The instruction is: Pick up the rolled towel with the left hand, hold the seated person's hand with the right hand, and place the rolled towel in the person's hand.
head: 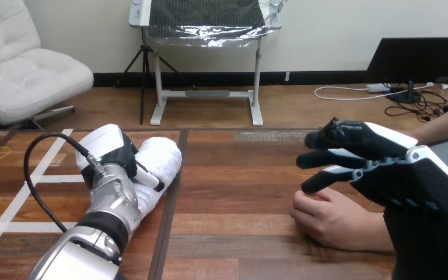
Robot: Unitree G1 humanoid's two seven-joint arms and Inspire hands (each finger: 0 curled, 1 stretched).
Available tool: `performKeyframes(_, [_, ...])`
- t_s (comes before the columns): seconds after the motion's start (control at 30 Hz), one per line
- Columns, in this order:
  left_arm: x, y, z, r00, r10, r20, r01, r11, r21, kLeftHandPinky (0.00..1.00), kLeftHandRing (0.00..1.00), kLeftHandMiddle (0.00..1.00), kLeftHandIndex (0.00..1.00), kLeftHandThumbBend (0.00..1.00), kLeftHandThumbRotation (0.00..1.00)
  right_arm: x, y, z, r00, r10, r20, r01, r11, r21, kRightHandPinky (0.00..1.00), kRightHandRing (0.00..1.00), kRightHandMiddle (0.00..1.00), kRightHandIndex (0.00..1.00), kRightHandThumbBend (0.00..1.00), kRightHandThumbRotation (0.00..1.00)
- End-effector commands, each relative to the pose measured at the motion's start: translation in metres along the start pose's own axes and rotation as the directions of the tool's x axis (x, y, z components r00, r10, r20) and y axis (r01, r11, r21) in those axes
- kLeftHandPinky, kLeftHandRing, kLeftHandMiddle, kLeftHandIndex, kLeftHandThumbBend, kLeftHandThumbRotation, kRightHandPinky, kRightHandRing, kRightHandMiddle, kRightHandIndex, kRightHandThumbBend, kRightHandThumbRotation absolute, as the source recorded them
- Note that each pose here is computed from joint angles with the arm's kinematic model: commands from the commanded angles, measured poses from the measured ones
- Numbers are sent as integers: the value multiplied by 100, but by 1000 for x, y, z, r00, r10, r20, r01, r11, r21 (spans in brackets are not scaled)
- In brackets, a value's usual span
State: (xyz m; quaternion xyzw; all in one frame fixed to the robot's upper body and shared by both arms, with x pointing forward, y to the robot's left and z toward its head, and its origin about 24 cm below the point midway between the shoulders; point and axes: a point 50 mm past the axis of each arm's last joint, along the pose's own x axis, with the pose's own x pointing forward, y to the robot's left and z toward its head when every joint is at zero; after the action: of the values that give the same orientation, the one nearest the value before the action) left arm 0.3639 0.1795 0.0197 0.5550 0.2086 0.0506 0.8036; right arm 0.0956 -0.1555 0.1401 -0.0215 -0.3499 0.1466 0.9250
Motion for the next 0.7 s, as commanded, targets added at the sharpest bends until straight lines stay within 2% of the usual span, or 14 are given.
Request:
performKeyframes(0.0, [-2, -7, -6, 1000, -30, 3, 30, 1000, 5, 28, 40, 49, 55, 65, 0, 6, -2, -3, 999, -18, 33, 19, 1000, -8, 54, 68, 76, 76, 100, 100])
performKeyframes(0.23, [-1, -4, 1, 999, 8, 41, -7, 1000, -14, 28, 39, 48, 55, 68, 0, 4, -6, -6, 998, -26, -50, 24, 999, -37, 54, 70, 77, 77, 100, 100])
performKeyframes(0.27, [-1, -2, 3, 999, 16, 47, -15, 1000, -28, 28, 39, 47, 55, 68, 0, 3, -8, -7, 998, -13, -58, 12, 1000, -15, 54, 70, 77, 78, 100, 100])
performKeyframes(0.33, [-1, -1, 5, 998, 24, 51, -22, 999, -44, 26, 36, 44, 54, 68, 0, 3, -10, -8, 998, 4, -66, -3, 1000, 17, 59, 74, 80, 80, 91, 98])
performKeyframes(0.43, [-1, 2, 10, 996, 54, 73, -48, 996, -76, 23, 32, 40, 52, 70, 0, 2, -12, -10, 996, -4, -86, 6, 1000, 18, 65, 78, 82, 83, 82, 93])
performKeyframes(0.53, [-1, 4, 14, 993, 76, 90, -66, 992, -108, 22, 30, 38, 48, 71, 0, 2, -14, -13, 995, -14, -103, 12, 1000, -20, 69, 81, 84, 84, 78, 89])
performKeyframes(0.67, [-2, 10, 23, 987, 109, 120, -82, 974, -211, 23, 31, 39, 46, 73, 0, 2, -18, -16, 991, 5, -132, -16, 997, -81, 72, 83, 85, 86, 77, 86])
